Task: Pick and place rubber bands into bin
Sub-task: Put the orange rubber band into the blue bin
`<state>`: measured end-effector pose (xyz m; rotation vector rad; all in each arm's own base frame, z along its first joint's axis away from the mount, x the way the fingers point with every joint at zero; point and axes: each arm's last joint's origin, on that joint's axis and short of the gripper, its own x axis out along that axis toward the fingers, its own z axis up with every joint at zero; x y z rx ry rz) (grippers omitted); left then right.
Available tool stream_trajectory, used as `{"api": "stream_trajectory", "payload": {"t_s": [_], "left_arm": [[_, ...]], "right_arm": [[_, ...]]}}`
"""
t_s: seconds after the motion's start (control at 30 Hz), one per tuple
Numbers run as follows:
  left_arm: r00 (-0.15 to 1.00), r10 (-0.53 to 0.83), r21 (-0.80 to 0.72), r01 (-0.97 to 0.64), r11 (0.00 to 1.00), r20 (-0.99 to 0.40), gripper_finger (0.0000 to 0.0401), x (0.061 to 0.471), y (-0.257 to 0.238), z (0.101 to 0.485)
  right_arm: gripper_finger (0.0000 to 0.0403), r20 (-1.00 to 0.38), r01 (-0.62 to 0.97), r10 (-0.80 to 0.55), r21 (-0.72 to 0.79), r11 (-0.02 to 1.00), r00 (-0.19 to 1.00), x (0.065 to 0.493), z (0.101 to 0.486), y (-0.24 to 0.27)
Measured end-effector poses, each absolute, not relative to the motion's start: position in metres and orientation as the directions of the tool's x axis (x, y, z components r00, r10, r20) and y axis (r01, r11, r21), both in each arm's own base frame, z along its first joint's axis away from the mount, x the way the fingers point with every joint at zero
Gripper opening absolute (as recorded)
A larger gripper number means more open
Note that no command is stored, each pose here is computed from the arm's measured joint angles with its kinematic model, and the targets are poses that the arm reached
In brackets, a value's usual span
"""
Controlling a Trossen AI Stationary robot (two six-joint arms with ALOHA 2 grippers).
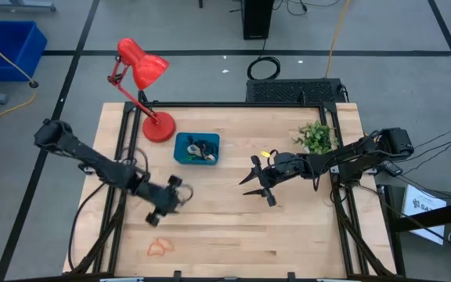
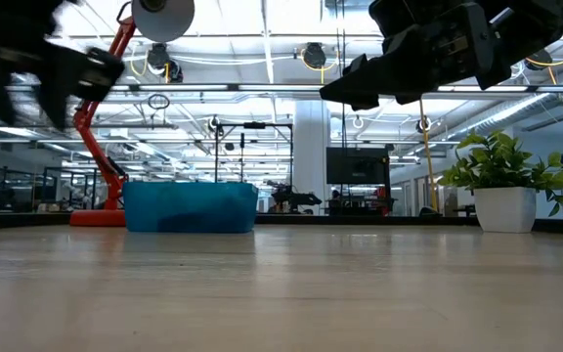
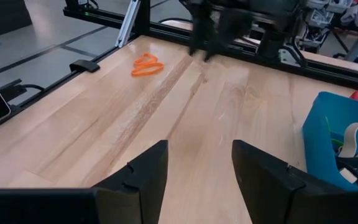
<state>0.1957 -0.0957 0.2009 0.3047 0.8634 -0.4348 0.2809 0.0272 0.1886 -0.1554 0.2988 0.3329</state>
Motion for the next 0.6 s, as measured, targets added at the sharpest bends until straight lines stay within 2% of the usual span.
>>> {"api": "stream_trajectory", "payload": {"t_s": [0.1, 0.27, 0.5, 0.6], "left_arm": [[0.549, -0.285, 0.063, 0.53, 0.846, -0.786, 0.0152, 0.186, -0.116, 0.2], [0.56, -0.281, 0.071, 0.524, 0.848, -0.779, 0.0152, 0.18, -0.143, 0.193], [0.414, -0.205, 0.018, 0.474, 0.88, -0.887, 0.0152, 0.192, -0.172, 0.179], [0.359, -0.225, -0.036, 0.465, 0.885, -0.906, 0.0152, 0.199, -0.186, 0.174]], "right_arm": [[0.0175, -0.313, -0.35, 0.298, -0.126, 0.928, 0.902, 0.281, 0.189, 0.027], [0.0173, -0.313, -0.354, 0.298, -0.138, 0.925, 0.902, 0.281, 0.189, 0.027], [0.0174, -0.313, -0.353, 0.297, -0.139, 0.925, 0.902, 0.281, 0.189, 0.027], [0.0175, -0.313, -0.353, 0.298, -0.138, 0.925, 0.902, 0.281, 0.189, 0.027]]}}
